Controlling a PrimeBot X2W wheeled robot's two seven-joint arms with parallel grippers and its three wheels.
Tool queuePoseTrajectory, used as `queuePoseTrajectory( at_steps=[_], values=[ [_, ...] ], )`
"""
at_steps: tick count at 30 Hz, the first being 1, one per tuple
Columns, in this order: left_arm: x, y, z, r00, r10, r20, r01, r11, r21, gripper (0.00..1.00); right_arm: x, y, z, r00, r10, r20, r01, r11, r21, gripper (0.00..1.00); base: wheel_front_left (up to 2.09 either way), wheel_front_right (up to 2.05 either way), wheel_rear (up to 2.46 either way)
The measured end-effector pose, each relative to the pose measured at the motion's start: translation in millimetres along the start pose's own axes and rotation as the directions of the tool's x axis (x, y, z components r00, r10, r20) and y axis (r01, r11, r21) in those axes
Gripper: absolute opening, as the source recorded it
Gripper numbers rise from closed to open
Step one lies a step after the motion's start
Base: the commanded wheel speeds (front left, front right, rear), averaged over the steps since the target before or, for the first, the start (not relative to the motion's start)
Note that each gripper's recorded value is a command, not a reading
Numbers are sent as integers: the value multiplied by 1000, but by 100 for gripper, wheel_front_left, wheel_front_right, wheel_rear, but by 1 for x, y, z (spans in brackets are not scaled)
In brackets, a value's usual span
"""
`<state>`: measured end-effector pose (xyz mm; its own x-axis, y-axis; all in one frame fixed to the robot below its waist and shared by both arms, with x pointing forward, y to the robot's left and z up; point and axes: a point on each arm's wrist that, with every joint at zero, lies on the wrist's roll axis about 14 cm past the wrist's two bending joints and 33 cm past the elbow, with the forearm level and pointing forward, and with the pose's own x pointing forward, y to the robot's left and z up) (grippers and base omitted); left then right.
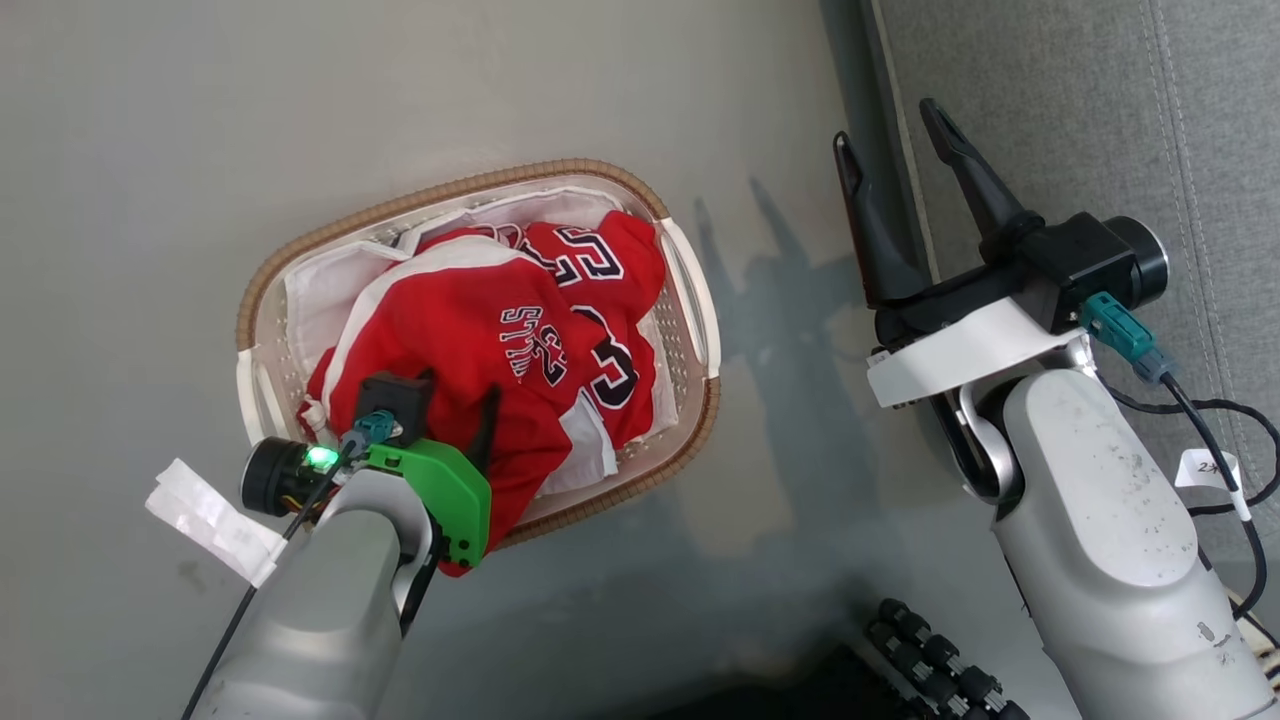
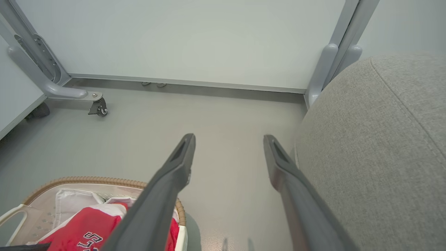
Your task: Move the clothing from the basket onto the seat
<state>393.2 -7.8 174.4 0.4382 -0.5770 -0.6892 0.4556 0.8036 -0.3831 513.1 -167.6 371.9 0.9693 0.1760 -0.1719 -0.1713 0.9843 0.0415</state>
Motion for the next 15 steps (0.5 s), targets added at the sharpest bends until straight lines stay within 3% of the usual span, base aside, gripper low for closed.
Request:
queuePoseTrajectory(
  at_steps=[15],
  values=[
    [26, 7, -14, 999, 1, -41, -3, 999, -49, 100, -5, -13, -28, 997, -43, -60, 43, 999, 7, 100, 0, 0, 0]
  ],
)
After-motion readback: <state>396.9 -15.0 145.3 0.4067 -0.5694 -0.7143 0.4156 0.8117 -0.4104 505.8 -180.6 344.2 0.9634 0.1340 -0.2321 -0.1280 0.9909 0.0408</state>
